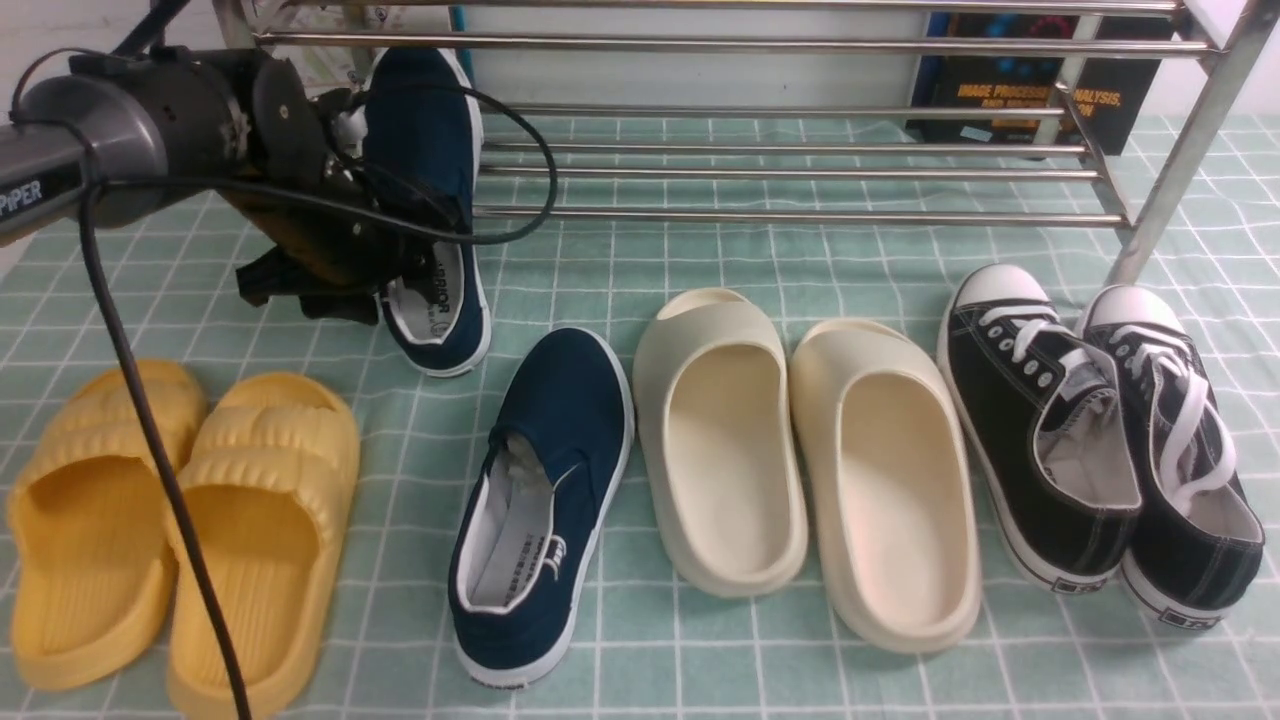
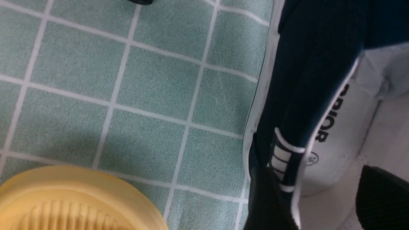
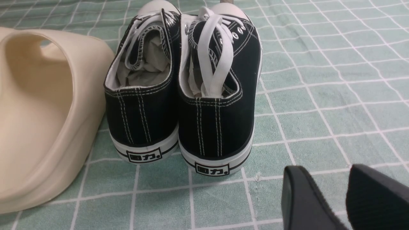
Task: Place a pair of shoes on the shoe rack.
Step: Use the left arm to put a shoe into the shoe rack, then use the left arm to grab the shoe closest to it
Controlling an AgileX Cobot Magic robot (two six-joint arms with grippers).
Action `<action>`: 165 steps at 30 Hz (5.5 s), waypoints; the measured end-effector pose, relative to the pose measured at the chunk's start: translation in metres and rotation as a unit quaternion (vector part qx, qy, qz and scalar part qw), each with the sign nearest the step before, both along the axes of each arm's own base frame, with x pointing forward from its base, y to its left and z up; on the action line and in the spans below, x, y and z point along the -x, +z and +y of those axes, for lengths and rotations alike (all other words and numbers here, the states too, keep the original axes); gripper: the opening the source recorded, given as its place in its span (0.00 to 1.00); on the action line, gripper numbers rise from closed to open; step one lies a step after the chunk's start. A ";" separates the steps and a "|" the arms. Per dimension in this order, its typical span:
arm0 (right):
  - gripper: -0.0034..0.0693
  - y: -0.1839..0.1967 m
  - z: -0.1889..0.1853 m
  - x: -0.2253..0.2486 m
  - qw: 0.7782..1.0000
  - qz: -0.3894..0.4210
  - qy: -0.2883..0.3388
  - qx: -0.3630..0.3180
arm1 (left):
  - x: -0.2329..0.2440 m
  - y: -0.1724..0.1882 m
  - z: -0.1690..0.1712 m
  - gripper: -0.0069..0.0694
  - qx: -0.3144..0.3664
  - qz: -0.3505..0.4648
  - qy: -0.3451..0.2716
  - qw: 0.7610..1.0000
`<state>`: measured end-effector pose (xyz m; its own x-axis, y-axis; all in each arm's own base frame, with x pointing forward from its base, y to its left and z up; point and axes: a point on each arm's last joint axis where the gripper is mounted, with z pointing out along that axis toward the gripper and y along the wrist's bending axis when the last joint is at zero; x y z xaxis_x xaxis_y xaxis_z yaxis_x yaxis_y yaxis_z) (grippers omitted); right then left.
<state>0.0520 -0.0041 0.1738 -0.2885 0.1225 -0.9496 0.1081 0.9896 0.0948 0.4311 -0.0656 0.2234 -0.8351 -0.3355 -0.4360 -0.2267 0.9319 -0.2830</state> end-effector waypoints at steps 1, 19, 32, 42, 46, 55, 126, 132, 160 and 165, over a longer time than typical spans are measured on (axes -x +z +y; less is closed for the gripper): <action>0.39 0.000 0.000 0.000 1.000 0.000 0.000 0.000 | 0.000 -0.006 0.000 0.59 -0.002 0.012 -0.002 1.000; 0.39 0.000 0.000 0.000 1.000 0.000 0.000 0.000 | -0.008 0.027 0.003 0.11 -0.038 0.005 -0.019 0.999; 0.39 0.000 0.000 0.000 1.000 0.000 0.000 0.000 | -0.017 0.079 0.002 0.11 -0.035 -0.044 -0.020 0.998; 0.39 0.000 0.000 0.000 1.000 0.000 0.000 0.000 | -0.026 0.057 0.019 0.11 0.049 0.007 0.039 0.998; 0.39 0.000 0.000 0.000 1.000 0.000 0.000 0.000 | -0.030 0.051 0.025 0.11 0.080 0.016 0.050 0.995; 0.39 0.000 0.000 0.000 1.000 0.000 0.000 0.000 | -0.038 0.058 0.025 0.11 0.097 -0.039 0.051 0.993; 0.39 0.000 0.000 0.000 1.000 0.000 0.000 0.000 | -0.046 0.026 -0.019 0.09 -0.057 0.028 -0.117 0.991; 0.39 0.000 0.000 0.000 1.000 0.000 0.000 0.000 | -0.038 0.038 -0.018 0.37 -0.049 0.041 -0.119 0.991; 0.39 0.000 0.000 0.000 1.000 0.000 0.000 0.000 | 0.155 0.004 -0.076 0.45 -0.083 0.166 -0.218 0.958; 0.39 0.000 0.000 0.000 1.000 0.000 0.000 0.000 | 0.152 -0.017 -0.078 0.43 -0.081 0.178 -0.214 0.957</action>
